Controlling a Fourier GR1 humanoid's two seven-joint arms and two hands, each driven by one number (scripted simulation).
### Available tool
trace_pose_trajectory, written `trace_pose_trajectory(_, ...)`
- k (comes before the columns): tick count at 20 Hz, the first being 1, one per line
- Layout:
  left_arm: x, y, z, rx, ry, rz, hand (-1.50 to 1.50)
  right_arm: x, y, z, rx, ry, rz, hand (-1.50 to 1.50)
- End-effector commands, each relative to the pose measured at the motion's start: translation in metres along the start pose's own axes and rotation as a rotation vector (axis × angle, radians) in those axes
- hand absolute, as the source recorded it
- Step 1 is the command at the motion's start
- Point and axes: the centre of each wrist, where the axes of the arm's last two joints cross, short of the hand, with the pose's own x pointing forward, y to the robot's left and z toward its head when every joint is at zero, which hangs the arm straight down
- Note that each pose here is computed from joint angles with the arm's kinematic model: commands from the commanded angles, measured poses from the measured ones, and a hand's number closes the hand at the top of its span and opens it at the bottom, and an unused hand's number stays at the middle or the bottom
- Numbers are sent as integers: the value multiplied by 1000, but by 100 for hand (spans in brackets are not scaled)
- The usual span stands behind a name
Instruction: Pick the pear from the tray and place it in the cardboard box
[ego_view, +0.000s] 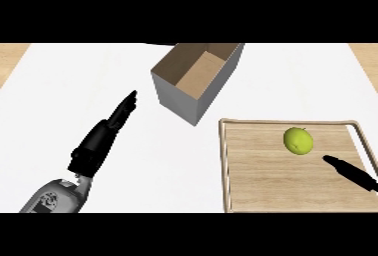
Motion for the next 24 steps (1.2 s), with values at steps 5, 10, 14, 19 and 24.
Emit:
trace_pose_trajectory(5, 2, -14, -5, -47, 10, 17, 0, 69, -8, 14, 153, 136, 48, -150)
trace_pose_trajectory(10, 0, -3, -10, -32, 18, 6, 0, 133, -23, 29, 174, 184, 53, -150)
trace_pose_trajectory(14, -3, 0, -11, -16, 22, 25, 0, 179, -36, 40, 141, 208, 60, -150)
trace_pose_trajectory(19, -4, 0, -14, -13, 31, 25, 0, 190, -16, 39, 166, 242, 147, -150)
trace_pose_trajectory(24, -11, 2, -10, -11, 18, 23, 0, 197, 5, 50, 223, 273, 150, -150)
